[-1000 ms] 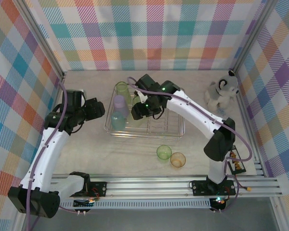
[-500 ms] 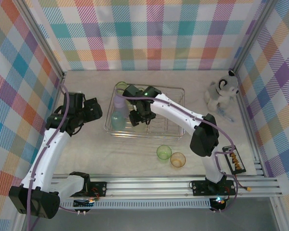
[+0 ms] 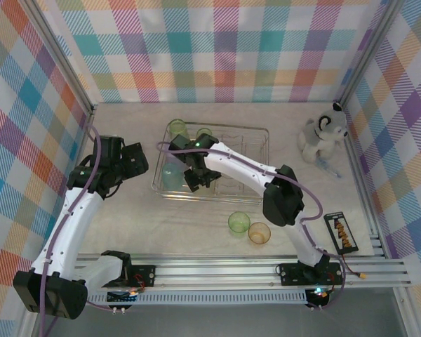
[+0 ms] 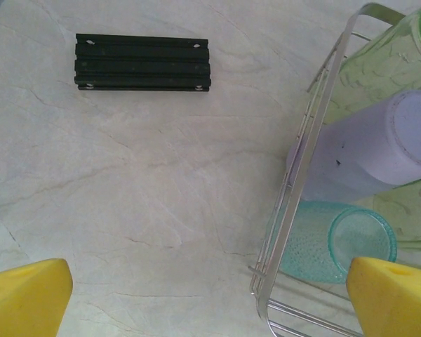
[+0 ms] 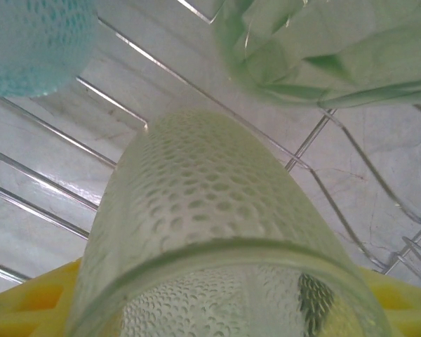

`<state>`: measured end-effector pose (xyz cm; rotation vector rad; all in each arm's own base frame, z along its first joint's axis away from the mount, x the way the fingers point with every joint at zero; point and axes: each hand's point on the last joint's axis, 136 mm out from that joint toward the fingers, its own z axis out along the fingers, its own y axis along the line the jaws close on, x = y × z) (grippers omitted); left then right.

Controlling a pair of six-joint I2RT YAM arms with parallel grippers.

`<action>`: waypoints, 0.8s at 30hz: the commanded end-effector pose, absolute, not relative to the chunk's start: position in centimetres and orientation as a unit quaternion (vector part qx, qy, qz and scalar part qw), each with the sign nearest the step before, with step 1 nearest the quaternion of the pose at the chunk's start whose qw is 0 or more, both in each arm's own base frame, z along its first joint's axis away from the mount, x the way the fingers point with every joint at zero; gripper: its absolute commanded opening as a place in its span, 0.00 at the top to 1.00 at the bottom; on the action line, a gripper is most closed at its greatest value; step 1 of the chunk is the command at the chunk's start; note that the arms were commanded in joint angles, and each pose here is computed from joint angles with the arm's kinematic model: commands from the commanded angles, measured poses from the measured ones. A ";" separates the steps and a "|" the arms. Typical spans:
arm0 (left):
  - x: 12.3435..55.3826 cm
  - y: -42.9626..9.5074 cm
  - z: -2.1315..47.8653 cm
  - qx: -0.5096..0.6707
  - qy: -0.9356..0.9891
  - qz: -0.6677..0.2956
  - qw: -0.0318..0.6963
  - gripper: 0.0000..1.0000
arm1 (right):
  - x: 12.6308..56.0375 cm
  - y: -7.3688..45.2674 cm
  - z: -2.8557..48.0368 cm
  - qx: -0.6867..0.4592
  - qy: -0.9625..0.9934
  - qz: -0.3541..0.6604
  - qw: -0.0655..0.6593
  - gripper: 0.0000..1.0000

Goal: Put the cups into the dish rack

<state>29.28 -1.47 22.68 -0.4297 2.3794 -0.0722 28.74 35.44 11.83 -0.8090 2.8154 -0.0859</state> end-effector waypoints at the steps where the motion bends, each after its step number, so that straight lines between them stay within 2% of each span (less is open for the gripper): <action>1: 29.0 -0.4 23.0 -0.187 0.912 -0.017 0.365 0.00 | 28.6 35.2 12.6 -0.286 0.951 -0.047 0.111 0.39; 5: 28.9 -0.2 23.0 -0.193 0.911 -0.015 0.364 0.00 | 28.4 35.1 11.9 -0.290 0.950 -0.058 0.103 0.28; 10: 28.4 0.2 23.3 -0.208 0.901 -0.016 0.381 0.00 | 27.9 35.1 11.3 -0.293 0.950 -0.059 0.088 0.20; 14: 27.6 1.1 23.8 -0.232 0.885 -0.009 0.404 0.00 | 27.1 36.0 11.7 -0.300 0.951 -0.026 0.077 0.11; 19: 26.2 2.6 23.7 -0.270 0.872 0.019 0.407 0.00 | 26.5 37.0 13.2 -0.291 0.953 0.017 0.079 0.05; 24: 23.7 5.3 22.2 -0.340 0.860 0.087 0.369 0.00 | 26.3 37.4 15.9 -0.284 0.953 0.049 0.098 0.03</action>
